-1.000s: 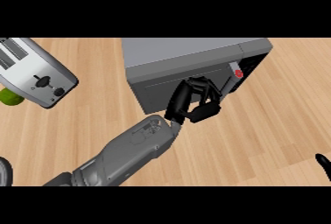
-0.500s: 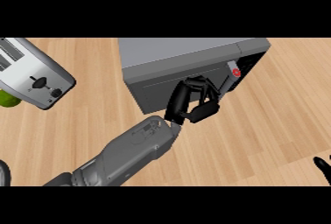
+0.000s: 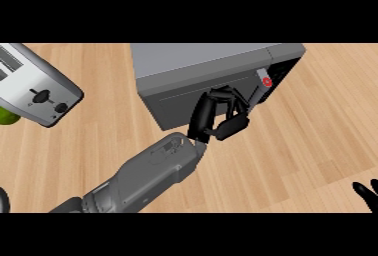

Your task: Pick up the milk, place it into the microwave and close the microwave

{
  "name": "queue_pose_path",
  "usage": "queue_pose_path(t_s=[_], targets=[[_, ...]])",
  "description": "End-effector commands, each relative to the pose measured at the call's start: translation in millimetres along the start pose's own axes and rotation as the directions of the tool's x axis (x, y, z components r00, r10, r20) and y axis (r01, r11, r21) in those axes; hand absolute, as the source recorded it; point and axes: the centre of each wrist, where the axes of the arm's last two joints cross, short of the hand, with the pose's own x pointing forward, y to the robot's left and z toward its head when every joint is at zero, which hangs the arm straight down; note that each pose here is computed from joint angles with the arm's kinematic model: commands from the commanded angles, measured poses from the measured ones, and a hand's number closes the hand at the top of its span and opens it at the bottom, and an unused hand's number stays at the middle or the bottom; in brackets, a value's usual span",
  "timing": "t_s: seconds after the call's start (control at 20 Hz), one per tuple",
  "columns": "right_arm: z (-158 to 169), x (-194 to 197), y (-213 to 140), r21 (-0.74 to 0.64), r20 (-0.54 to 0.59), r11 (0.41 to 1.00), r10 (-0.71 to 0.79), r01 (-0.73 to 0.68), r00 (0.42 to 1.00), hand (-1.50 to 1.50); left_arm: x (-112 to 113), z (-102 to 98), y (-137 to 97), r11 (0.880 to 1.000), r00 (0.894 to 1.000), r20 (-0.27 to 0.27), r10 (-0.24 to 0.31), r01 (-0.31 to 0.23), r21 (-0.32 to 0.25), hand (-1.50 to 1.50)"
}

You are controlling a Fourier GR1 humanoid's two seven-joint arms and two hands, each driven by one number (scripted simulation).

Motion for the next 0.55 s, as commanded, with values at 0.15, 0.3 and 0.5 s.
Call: queue_pose_path(t_s=[0.15, 0.3, 0.5], targets=[[-3.5, 3.5, 2.2, 0.033, -0.002, 0.999, -0.016, 0.016, 1.0, -1.5, 2.2, -24.0, 15.3, 0.995, 0.999, -0.024, -0.021, 0.024, 0.1, 1.5], [-3.7, 4.2, 3.6, 0.037, 0.005, 0.999, -0.016, 0.016, 1.0, -1.5, -2.3, -22.3, 17.2, 0.994, 0.999, -0.014, -0.046, 0.047, 0.098, 1.5], [-5.2, 3.0, 5.0, 0.048, 0.007, 0.998, -0.027, 0.027, 1.0, -1.5, -1.3, -22.7, 16.1, 0.994, 0.999, -0.013, -0.032, 0.033, 0.1, 1.5]])
